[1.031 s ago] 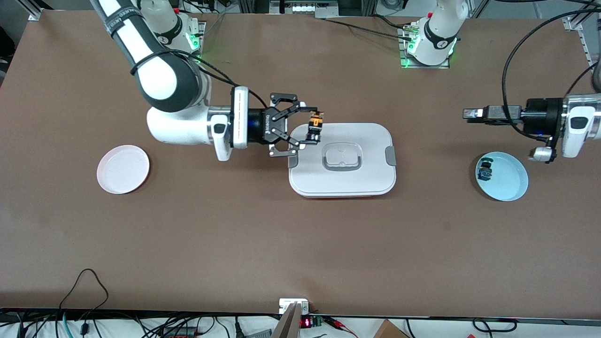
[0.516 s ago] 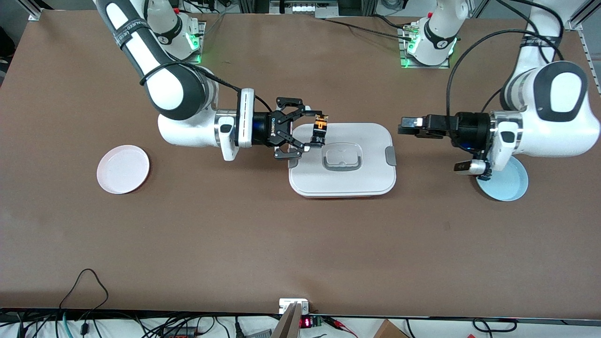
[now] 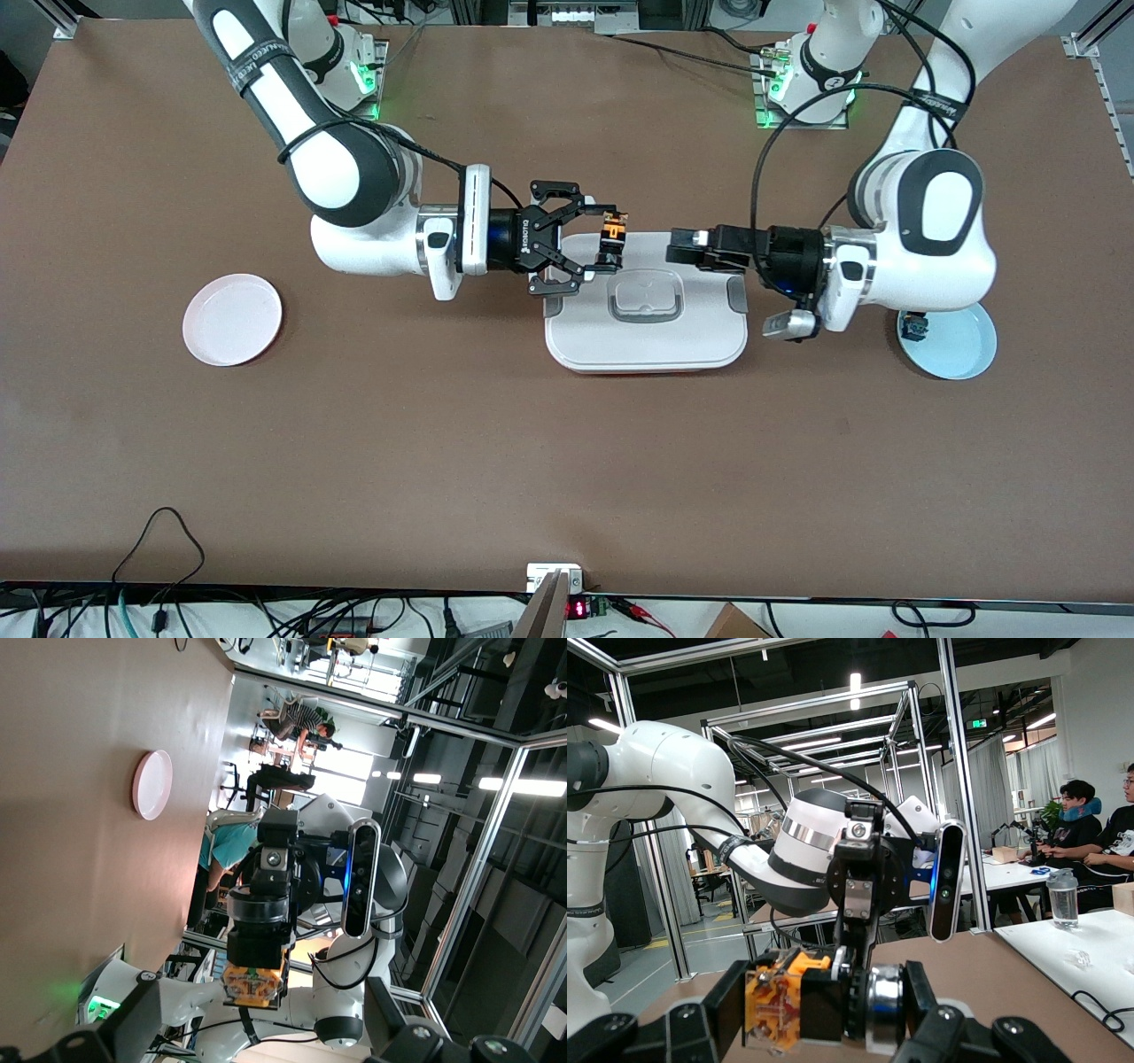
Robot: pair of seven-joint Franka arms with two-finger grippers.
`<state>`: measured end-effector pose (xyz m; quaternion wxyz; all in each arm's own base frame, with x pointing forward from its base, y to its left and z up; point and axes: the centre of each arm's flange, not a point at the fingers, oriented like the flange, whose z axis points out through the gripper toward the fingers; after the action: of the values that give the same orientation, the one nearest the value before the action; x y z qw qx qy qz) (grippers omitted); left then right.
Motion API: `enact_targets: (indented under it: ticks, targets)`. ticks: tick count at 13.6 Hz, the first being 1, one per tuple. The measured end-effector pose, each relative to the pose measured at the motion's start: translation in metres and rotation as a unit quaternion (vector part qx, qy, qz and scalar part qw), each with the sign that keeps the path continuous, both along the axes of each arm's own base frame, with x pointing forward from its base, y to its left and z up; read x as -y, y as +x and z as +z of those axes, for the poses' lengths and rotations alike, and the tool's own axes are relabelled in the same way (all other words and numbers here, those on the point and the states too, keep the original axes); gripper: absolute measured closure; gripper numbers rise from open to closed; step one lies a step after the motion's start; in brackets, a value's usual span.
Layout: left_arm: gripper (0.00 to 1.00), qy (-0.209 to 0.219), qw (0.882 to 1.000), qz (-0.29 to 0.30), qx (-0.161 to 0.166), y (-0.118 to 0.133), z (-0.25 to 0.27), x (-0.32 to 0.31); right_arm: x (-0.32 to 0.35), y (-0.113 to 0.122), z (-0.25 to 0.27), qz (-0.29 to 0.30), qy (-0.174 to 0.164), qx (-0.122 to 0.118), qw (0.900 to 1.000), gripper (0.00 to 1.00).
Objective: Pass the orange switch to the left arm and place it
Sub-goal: 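Carry the switch above the box while the left gripper reaches toward it, then close the left gripper on the switch and open the right gripper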
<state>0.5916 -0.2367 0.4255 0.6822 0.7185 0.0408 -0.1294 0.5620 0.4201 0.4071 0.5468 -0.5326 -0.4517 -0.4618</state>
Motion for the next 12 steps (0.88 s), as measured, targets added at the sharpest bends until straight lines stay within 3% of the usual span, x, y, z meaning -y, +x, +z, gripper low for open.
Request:
enact_targets:
  ticks: [4, 7, 10, 12]
  targets:
    - [0.0, 0.005, 1.0, -0.007, 0.002, -0.012, 0.0, 0.03, -0.001, 0.0, 0.0, 0.0, 0.0, 0.001, 1.0, 0.26]
    - [0.04, 0.001, 0.999, -0.016, 0.028, -0.018, -0.002, 0.042, -0.001, -0.001, 0.0, 0.0, 0.0, 0.001, 1.0, 0.26]
    - [0.36, -0.012, 0.996, -0.021, 0.081, -0.018, -0.016, 0.046, -0.001, -0.001, 0.0, 0.001, -0.001, 0.001, 1.0, 0.26]
    - [0.58, -0.024, 0.995, -0.015, 0.093, -0.016, -0.02, 0.046, 0.0, 0.0, -0.007, -0.004, -0.006, 0.003, 1.0, 0.26]
